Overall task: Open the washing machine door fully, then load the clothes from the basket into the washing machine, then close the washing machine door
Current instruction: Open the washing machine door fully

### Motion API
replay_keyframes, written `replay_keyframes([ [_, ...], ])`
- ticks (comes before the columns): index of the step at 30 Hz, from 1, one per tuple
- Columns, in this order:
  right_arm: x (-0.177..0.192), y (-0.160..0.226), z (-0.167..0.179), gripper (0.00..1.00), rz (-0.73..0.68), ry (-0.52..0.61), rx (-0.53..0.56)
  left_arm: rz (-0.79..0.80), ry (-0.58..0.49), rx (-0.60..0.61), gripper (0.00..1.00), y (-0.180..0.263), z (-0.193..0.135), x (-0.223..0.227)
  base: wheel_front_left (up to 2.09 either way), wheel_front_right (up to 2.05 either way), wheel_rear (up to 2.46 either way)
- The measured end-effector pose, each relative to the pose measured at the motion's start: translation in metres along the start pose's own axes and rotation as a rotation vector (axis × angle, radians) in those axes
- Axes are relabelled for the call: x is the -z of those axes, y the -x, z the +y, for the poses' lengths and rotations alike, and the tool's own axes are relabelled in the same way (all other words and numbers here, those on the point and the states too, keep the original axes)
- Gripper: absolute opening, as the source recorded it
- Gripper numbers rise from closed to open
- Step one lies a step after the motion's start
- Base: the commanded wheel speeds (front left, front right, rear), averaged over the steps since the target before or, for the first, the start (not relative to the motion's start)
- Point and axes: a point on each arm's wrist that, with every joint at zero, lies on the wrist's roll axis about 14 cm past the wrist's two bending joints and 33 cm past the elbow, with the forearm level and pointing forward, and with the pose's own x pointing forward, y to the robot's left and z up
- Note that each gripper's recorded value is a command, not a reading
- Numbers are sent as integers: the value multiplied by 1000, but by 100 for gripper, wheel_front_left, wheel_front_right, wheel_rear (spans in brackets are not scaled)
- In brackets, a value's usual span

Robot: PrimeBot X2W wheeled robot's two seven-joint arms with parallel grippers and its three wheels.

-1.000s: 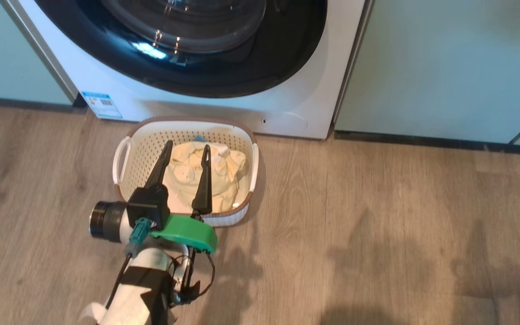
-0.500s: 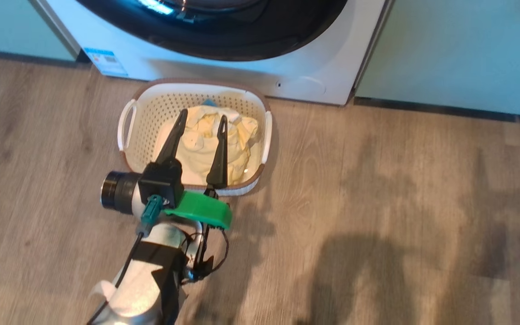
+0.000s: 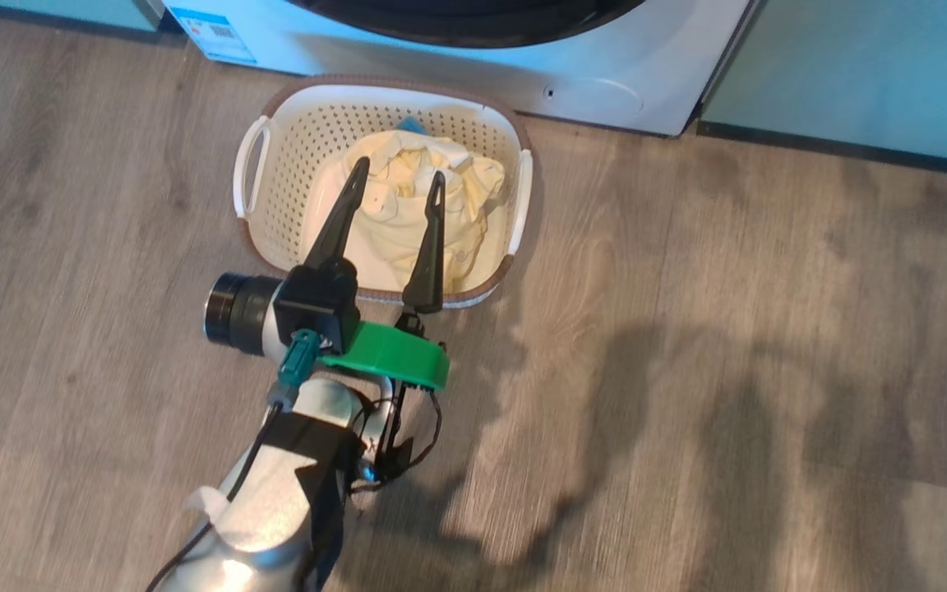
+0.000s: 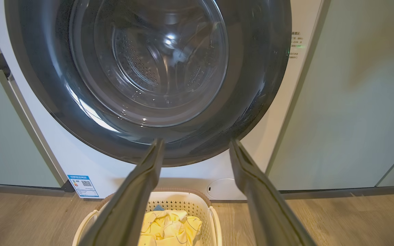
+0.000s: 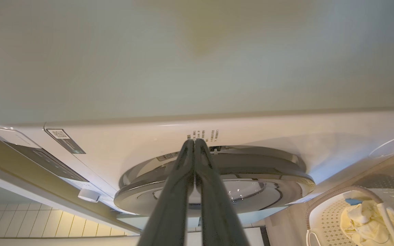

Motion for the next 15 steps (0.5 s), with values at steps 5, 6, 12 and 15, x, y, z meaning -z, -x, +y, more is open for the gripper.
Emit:
replay_keyframes([
  [5, 19, -25, 8, 0, 93, 10, -14, 6, -4, 1, 100, -5, 3, 5, 0, 0, 0],
  [6, 25, -31, 10, 0, 117, 17, -16, 7, -6, 2, 100, -6, 3, 6, 0, 0, 0],
  [12, 51, -60, 14, 0, 211, 65, -7, 20, 6, -15, 100, -8, 8, 12, 0, 0, 0],
  [15, 66, -72, 11, 0, 268, 102, 10, 31, 14, -15, 100, -8, 7, 17, 0, 0, 0],
])
